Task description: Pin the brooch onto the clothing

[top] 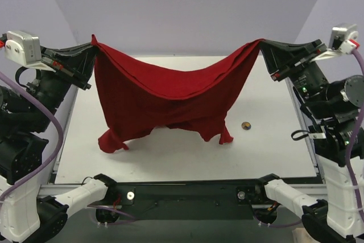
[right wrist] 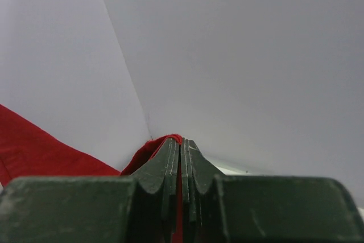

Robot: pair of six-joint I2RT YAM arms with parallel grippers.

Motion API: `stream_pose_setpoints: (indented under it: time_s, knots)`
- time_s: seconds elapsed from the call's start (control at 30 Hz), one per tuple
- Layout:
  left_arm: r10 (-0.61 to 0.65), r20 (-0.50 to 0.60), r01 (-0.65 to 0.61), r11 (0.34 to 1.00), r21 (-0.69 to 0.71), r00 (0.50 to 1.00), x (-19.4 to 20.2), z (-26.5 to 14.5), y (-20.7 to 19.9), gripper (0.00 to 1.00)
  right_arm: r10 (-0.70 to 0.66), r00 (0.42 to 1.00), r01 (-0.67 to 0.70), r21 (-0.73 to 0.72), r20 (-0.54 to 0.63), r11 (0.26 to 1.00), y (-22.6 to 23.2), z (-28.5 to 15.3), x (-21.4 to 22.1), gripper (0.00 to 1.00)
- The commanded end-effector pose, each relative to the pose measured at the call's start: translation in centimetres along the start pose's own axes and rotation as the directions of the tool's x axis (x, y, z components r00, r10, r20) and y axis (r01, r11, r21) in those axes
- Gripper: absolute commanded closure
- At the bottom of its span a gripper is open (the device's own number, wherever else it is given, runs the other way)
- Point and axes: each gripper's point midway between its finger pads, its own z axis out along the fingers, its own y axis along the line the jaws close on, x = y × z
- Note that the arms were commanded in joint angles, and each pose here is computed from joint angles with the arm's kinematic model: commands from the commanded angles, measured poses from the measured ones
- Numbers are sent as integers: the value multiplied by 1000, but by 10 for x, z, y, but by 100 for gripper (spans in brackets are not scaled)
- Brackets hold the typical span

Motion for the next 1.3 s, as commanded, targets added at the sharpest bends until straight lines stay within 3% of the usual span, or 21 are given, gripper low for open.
stream_pose_setpoints:
  time_s: [0.0,0.2,0.33,0.43,0.47,0.53,0.6,0.63,0.7,0.77,0.8,0.83,0.87,0.9,0.97,1.07,1.17,1.27]
  knots:
    - [33,19,-33,999,-17,999,-12,0,3,100,-11,993,17,-58,117,998,16,-7,-37,100]
    - [52,19,-47,979,-196,998,-5,21,36,100,-31,991,35,-25,130,999,7,9,-38,100]
    - [68,-54,-81,953,-293,996,22,57,65,100,-28,998,28,3,54,1000,-10,48,-12,100]
    - [35,-91,-58,963,-263,995,45,88,75,100,-8,1000,8,19,6,1000,-26,77,8,100]
    - [33,-95,-60,952,-300,995,47,92,97,100,9,1000,-9,24,-9,1000,-32,85,14,100]
    - [-56,-105,29,971,-239,993,63,113,111,100,36,998,-34,31,-43,999,-52,107,27,100]
    - [-140,-65,115,949,-292,988,67,125,163,100,112,992,-111,29,-57,993,-69,130,32,100]
    - [-163,-62,141,955,-263,985,67,130,168,100,131,989,-131,14,-62,991,-79,136,31,100]
    - [-195,-13,184,944,-274,981,58,146,199,100,195,979,-194,15,-51,981,-102,162,38,100]
    - [-214,9,209,942,-261,977,50,157,211,100,170,985,-169,-19,38,985,-104,173,0,100]
    - [-233,-4,222,934,-279,973,62,170,231,100,177,984,-177,-3,28,984,-121,191,15,100]
    - [-193,52,199,950,-241,980,30,173,221,100,143,984,-140,-35,107,990,-111,191,-19,100]
    - [-175,74,188,956,-227,982,21,178,222,100,130,981,-129,-15,144,991,-119,197,-26,100]
    - [-193,61,203,948,-245,979,36,190,243,100,124,978,-125,-1,167,992,-127,204,-25,100]
    - [-163,148,191,962,-195,975,9,195,239,100,100,956,-113,32,275,993,-135,203,-46,100]
    - [-128,221,172,966,-192,967,-12,188,236,100,43,937,-81,97,346,992,-142,194,-66,100]
    - [-101,228,147,970,-195,968,-20,185,233,100,-1,935,-50,135,355,990,-145,182,-74,100]
    - [-116,177,150,969,-198,977,-6,179,227,100,20,953,-70,157,301,985,-153,173,-44,100]
